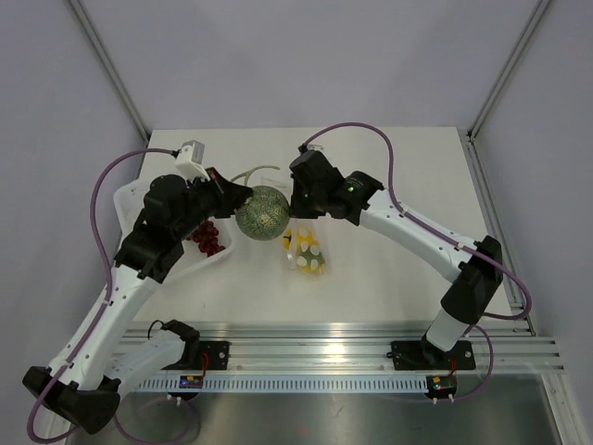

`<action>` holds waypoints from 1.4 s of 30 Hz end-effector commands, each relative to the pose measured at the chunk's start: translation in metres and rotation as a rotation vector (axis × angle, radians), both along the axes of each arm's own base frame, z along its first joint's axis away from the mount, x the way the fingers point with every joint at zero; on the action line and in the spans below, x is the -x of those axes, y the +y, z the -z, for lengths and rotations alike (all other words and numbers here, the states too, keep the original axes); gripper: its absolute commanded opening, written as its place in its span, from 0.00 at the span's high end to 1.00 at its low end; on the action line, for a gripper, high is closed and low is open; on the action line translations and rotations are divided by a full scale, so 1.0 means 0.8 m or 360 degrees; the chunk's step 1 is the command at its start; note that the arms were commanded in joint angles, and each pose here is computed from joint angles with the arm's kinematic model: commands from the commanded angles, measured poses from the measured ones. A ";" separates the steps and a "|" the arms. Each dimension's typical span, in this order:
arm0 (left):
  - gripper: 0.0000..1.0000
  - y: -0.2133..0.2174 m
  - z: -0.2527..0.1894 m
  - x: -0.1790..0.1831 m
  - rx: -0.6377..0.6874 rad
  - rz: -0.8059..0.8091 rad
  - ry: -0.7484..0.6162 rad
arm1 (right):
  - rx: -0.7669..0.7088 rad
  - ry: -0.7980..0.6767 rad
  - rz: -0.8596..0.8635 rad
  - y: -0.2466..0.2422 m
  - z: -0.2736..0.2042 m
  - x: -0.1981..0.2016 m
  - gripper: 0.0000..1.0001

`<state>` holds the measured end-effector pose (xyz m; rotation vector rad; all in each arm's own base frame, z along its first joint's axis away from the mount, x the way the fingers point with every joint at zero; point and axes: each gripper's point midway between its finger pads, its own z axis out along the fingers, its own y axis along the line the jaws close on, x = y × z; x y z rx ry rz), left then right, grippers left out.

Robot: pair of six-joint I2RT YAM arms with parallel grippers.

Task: Place the food in the zip-top bag and seal the zipper
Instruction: Place the fake fruit in the zipper food storage bag.

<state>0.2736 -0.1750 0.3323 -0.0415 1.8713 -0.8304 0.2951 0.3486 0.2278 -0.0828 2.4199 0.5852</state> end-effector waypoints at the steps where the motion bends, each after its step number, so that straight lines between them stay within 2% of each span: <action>1: 1.00 -0.016 -0.047 0.000 0.0263 0.0037 -0.0155 | -0.0186 -0.0058 0.0008 0.008 -0.042 0.005 1.00; 7: 1.00 -0.021 -0.030 -0.011 0.0341 -0.0045 -0.0125 | -0.0288 -0.0057 -0.0012 0.012 -0.059 0.013 1.00; 15: 1.00 -0.021 0.034 -0.038 0.0137 -0.0218 -0.0018 | -0.0378 -0.0043 -0.0049 0.018 -0.072 0.022 1.00; 21: 1.00 -0.026 0.057 -0.041 0.0024 -0.0254 -0.0001 | -0.0431 -0.0052 -0.0064 0.019 -0.086 0.026 1.00; 26: 1.00 -0.041 0.056 -0.033 0.0003 -0.0181 -0.0003 | -0.0445 -0.0066 -0.0065 0.022 -0.094 0.023 1.00; 30: 1.00 -0.062 0.055 -0.017 -0.0084 -0.0012 -0.0020 | -0.0445 -0.0063 -0.0062 0.025 -0.093 0.021 1.00; 31: 0.97 -0.075 0.055 -0.005 -0.0099 0.0124 -0.0005 | -0.0440 -0.0061 -0.0057 0.024 -0.091 0.020 1.00; 32: 0.87 -0.083 0.062 -0.001 -0.0140 0.0206 0.0028 | -0.0438 -0.0057 -0.0055 0.023 -0.089 0.021 1.00; 33: 0.57 -0.088 0.061 0.011 -0.0182 0.0297 0.0067 | -0.0436 -0.0059 -0.0051 0.022 -0.089 0.021 1.00; 34: 0.46 -0.088 0.062 0.015 -0.0210 0.0327 0.0094 | -0.0428 -0.0066 -0.0038 0.020 -0.088 0.020 1.00; 36: 0.33 -0.086 0.062 0.031 -0.0279 0.0424 0.0108 | -0.0411 -0.0078 -0.0013 0.012 -0.085 0.021 1.00; 37: 0.22 -0.083 0.051 0.035 -0.0279 0.0436 0.0076 | -0.0402 -0.0078 -0.0007 0.011 -0.082 0.021 1.00; 39: 0.21 -0.070 0.029 0.050 -0.0286 0.0447 -0.0020 | -0.0391 -0.0075 0.0012 0.005 -0.078 0.022 1.00; 42: 0.30 -0.042 0.008 0.059 -0.0292 0.0336 -0.0130 | -0.0396 -0.0070 0.0017 0.005 -0.076 0.022 1.00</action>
